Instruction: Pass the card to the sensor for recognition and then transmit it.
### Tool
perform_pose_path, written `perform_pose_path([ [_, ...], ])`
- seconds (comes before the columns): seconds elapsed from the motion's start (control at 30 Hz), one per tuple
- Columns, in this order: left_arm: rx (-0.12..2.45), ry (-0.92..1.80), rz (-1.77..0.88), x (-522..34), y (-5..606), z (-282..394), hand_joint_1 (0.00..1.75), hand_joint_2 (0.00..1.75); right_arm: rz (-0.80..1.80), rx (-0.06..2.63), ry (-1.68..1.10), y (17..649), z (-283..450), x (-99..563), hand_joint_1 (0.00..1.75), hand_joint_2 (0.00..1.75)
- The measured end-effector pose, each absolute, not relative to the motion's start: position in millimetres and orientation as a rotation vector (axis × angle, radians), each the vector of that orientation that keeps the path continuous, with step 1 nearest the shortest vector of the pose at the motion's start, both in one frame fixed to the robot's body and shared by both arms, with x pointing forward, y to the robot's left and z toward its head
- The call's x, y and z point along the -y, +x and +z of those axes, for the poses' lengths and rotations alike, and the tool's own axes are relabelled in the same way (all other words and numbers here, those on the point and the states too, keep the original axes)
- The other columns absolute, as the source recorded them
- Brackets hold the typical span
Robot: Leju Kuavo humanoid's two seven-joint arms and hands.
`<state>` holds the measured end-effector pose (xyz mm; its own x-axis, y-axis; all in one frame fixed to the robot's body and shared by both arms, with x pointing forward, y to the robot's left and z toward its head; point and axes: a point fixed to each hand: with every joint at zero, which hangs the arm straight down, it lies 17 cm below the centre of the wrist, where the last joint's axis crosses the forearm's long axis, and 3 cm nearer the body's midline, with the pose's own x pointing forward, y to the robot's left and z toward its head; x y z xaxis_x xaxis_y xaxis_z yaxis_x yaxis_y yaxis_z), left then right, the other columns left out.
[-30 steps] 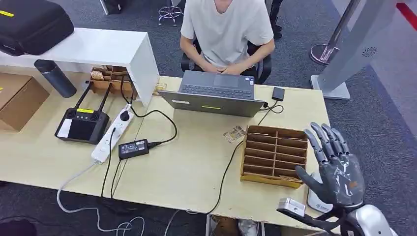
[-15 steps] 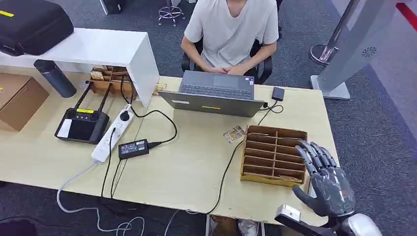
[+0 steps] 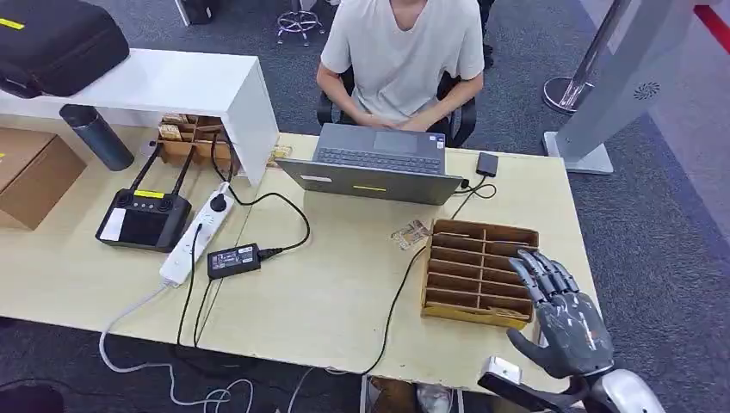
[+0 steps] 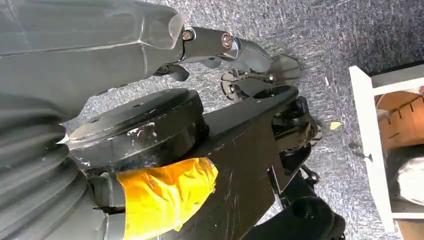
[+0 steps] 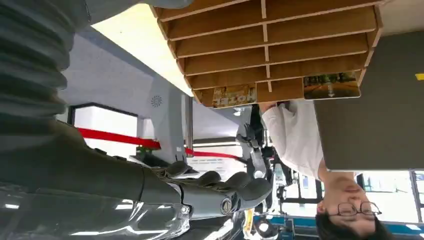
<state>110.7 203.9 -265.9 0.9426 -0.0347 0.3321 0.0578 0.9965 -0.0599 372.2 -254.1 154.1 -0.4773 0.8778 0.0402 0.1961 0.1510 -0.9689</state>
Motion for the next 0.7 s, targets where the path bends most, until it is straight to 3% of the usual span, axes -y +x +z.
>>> perform_pose_path([
  [0.7,0.341,-0.078,-0.155,-198,117,-264,0.0,1.75,1.351,1.756,-0.941,371,125,238,0.0,1.75],
])
